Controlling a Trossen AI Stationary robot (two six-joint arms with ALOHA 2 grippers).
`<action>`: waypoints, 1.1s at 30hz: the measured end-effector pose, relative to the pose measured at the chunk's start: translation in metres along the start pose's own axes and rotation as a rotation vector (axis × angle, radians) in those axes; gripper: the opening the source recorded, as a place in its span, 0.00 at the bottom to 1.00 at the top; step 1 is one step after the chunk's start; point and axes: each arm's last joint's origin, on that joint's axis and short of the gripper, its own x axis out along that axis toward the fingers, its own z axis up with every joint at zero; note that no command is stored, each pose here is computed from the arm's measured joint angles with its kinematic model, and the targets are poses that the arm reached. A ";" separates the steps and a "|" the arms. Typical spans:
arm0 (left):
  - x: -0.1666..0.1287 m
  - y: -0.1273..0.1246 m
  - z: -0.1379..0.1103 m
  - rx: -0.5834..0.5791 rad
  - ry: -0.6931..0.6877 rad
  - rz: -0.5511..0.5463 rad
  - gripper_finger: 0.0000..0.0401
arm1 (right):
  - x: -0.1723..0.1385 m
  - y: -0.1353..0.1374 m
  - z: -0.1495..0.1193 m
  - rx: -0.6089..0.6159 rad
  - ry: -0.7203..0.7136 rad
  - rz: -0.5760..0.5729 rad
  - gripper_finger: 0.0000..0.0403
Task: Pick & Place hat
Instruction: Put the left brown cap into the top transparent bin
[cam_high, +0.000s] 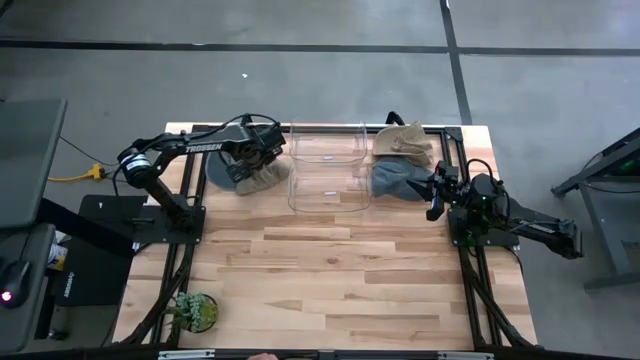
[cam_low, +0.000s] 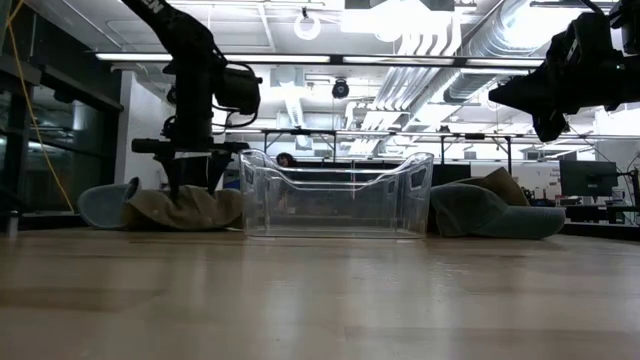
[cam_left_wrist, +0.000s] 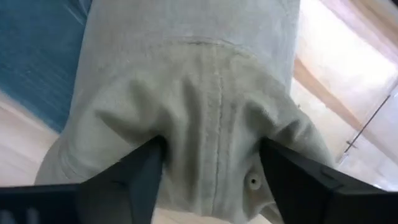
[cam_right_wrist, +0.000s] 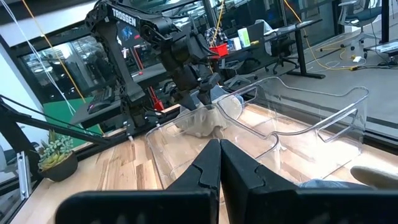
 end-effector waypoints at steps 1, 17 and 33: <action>0.000 0.000 0.000 0.000 -0.007 -0.001 0.56 | 0.000 0.000 0.000 0.001 0.000 0.000 0.00; 0.000 0.000 0.001 0.074 -0.046 0.005 0.02 | 0.000 0.000 0.000 0.000 0.000 0.000 0.00; -0.009 0.006 0.002 0.108 0.007 0.011 0.00 | 0.000 0.000 0.000 0.000 0.000 0.000 0.00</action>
